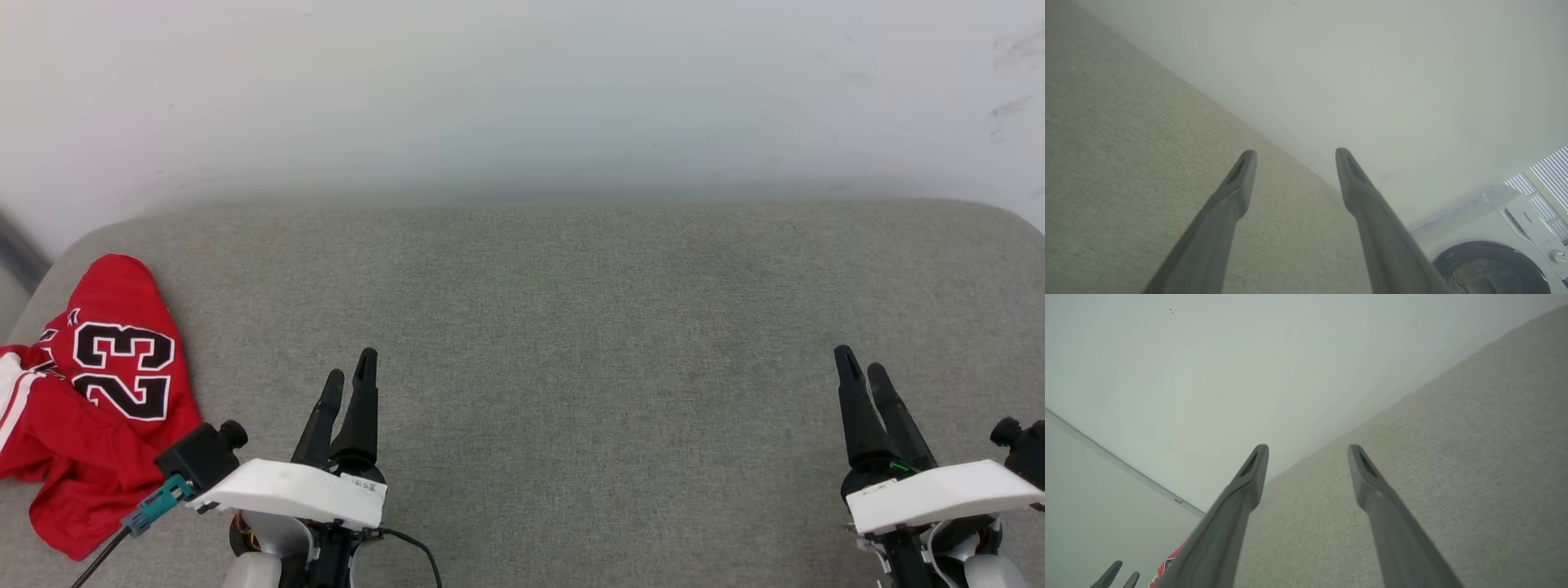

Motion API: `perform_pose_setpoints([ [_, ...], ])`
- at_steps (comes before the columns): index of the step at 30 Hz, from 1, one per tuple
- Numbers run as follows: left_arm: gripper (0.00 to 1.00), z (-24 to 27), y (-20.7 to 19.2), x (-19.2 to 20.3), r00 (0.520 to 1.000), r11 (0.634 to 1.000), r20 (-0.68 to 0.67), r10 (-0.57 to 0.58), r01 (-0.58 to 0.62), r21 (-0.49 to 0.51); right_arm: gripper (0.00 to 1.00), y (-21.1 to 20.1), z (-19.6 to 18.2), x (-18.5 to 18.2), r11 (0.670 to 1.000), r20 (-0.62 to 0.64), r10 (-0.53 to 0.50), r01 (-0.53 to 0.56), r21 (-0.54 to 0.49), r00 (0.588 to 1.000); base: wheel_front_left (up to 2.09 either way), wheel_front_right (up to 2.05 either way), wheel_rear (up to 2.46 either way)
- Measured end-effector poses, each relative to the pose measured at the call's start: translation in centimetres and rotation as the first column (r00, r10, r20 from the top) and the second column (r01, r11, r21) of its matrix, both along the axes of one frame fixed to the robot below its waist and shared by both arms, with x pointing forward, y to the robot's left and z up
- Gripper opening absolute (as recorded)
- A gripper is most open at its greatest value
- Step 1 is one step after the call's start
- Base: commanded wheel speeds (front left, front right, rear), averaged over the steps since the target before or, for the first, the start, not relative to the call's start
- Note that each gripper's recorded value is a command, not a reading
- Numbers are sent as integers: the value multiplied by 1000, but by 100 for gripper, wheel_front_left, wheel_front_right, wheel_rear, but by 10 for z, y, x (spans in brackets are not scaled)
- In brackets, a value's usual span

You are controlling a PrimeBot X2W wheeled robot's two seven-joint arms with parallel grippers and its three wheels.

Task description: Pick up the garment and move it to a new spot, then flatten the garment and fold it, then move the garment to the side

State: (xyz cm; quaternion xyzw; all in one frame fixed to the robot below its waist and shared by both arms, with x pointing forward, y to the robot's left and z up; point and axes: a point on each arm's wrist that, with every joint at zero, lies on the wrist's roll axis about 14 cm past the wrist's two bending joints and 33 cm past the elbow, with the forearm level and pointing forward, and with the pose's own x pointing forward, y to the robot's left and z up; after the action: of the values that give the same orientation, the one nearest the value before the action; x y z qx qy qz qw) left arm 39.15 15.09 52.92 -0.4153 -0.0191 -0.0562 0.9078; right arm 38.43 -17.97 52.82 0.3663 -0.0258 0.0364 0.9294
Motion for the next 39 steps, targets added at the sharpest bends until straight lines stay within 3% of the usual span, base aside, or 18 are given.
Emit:
perform_pose_setpoints([
  [13, 100, -6, 2, -1, 1000, 968, 13, 17, -19, 252, 100, 7, 5, -1, 978, 17, 24, -20, -206, 1000, 0, 0, 0],
  [26, 100, -6, 3, -1, 999, 884, 44, 15, -33, 467, 100, 10, 3, -2, 923, 1, 39, -36, -382, 999, 0, 0, 0],
  [39, 100, -5, -2, 0, 997, 808, 72, -8, -37, 588, 100, 11, 0, -4, 855, -16, 39, -42, -516, 999, 0, 0, 0],
])
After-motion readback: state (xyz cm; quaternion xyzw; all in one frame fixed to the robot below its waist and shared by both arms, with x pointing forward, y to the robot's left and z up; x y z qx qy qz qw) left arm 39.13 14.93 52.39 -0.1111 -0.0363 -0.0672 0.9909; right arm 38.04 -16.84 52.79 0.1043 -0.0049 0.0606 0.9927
